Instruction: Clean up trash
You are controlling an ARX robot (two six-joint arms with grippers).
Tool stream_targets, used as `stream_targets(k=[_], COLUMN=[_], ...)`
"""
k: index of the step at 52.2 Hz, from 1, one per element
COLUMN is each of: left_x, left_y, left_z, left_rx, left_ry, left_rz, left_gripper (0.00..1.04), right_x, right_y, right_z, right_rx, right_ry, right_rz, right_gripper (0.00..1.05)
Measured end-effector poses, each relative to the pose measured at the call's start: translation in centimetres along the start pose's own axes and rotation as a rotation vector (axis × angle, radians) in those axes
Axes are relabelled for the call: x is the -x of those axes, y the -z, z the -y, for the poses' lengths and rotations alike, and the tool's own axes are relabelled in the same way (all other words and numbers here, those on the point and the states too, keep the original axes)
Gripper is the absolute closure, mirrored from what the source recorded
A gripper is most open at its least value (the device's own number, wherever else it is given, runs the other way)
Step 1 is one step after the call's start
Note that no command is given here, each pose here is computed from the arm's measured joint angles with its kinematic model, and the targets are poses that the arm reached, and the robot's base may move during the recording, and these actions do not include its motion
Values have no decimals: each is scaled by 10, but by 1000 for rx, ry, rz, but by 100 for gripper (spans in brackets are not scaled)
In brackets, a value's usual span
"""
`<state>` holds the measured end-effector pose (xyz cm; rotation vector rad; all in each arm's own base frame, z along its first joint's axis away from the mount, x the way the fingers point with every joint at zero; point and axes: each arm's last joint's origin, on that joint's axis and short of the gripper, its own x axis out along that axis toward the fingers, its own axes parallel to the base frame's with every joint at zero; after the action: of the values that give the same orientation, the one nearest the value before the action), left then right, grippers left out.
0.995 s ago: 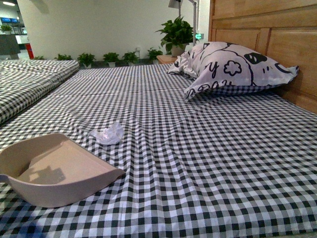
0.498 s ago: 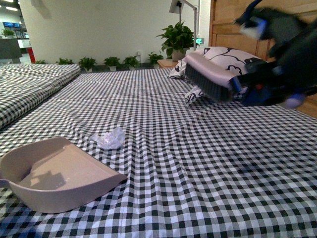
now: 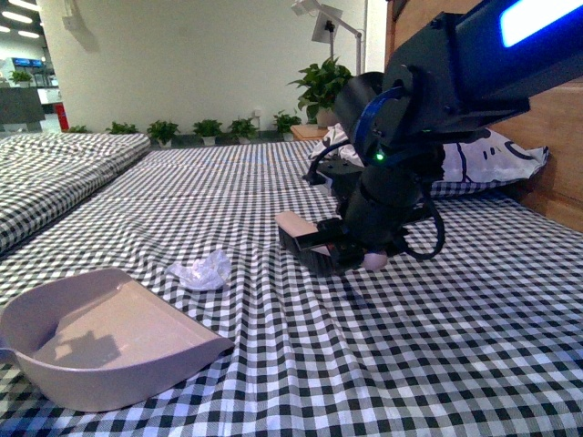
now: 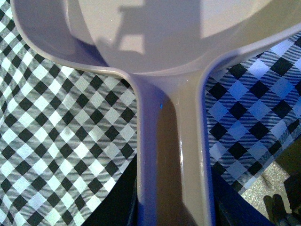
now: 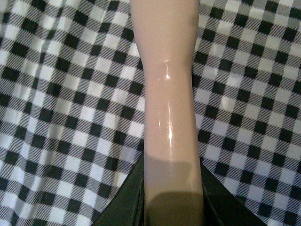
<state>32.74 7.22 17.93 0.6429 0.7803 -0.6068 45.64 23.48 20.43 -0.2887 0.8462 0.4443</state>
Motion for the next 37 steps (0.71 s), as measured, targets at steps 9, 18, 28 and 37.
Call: stream_targets(k=[9,18,28,37], left_x=[0,0,0,0], left_y=[0,0,0,0], left_z=[0,0,0,0], left_rx=[0,0,0,0], left_ry=[0,0,0,0], left_rz=[0,0,0,-1], left_gripper=[79,79,79,79], right_x=[-7,-16,-21,-28], right_y=[-11,-10,-5,10], right_z=[-13,-26,-41,-60], right_rx=[-21,-21,-17,16], right_ry=[-3,-16,-53,-191], right_rz=[18,19,28,-30], right_gripper=[85,85,85,85])
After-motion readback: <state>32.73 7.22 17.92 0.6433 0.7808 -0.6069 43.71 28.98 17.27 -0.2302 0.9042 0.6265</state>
